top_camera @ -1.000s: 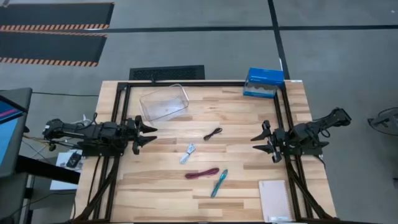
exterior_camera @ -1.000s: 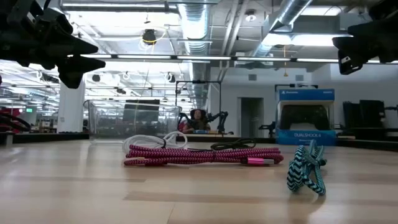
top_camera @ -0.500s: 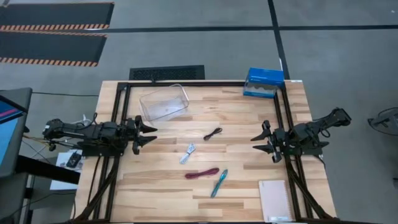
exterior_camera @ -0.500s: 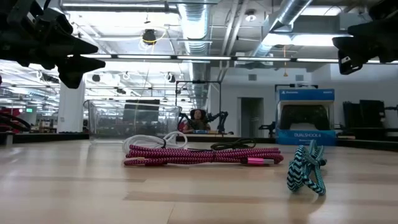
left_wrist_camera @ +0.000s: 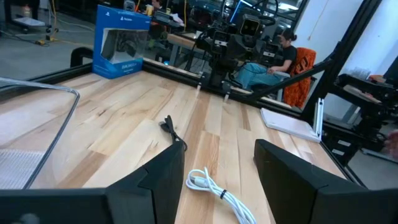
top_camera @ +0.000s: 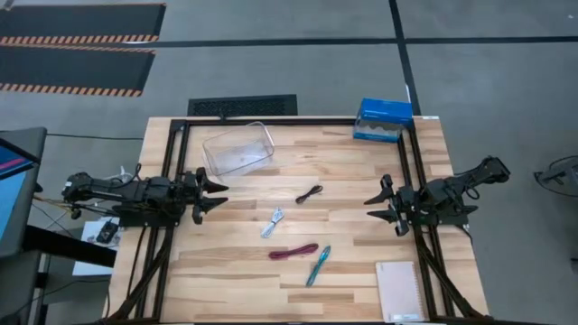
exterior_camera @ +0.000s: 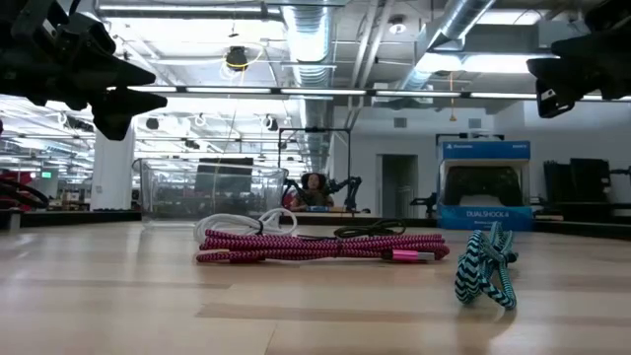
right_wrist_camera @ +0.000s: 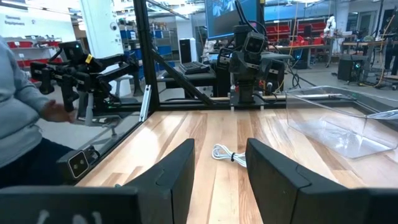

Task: Pick and place USB-C Cables

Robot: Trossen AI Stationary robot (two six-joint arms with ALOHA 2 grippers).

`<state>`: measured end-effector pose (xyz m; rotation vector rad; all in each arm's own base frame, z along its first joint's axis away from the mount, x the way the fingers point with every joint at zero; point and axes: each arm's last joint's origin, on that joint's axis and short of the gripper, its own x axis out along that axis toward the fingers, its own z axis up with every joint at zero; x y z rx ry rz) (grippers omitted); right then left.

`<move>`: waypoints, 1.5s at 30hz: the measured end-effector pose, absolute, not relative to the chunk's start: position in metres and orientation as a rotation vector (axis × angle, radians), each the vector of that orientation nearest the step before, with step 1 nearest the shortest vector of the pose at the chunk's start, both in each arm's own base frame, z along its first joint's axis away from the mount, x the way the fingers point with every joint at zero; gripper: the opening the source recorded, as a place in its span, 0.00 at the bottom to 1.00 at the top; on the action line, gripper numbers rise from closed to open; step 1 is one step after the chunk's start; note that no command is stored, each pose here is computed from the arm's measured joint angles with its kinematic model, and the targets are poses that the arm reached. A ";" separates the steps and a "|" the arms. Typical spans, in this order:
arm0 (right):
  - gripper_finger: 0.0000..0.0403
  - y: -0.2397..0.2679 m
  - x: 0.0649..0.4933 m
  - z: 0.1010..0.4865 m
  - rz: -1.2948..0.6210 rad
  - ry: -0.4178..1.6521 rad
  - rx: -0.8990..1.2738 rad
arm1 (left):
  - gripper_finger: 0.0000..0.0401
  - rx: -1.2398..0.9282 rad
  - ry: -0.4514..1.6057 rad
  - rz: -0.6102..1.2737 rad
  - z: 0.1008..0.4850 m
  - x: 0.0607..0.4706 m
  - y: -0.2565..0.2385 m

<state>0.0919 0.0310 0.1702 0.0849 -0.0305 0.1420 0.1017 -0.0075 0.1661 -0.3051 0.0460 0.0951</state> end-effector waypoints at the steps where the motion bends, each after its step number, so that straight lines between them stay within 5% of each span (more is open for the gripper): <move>1: 0.42 0.031 0.092 0.170 0.142 -0.034 0.086 | 0.46 -0.290 0.039 0.110 0.167 0.102 -0.007; 15: 0.42 0.031 0.092 0.177 0.144 -0.101 0.123 | 0.46 -0.297 0.031 0.161 0.167 0.101 -0.006; 27: 0.42 0.030 0.089 0.190 0.178 -0.211 0.448 | 0.46 -0.455 0.014 0.176 0.167 0.101 -0.005; 36: 0.42 0.024 0.090 0.188 -0.041 -0.228 0.462 | 0.46 -0.582 -0.007 0.176 0.168 0.101 -0.005; 45: 0.42 0.026 0.091 0.186 0.012 -0.193 0.559 | 0.46 -0.596 -0.050 0.133 0.173 0.102 -0.006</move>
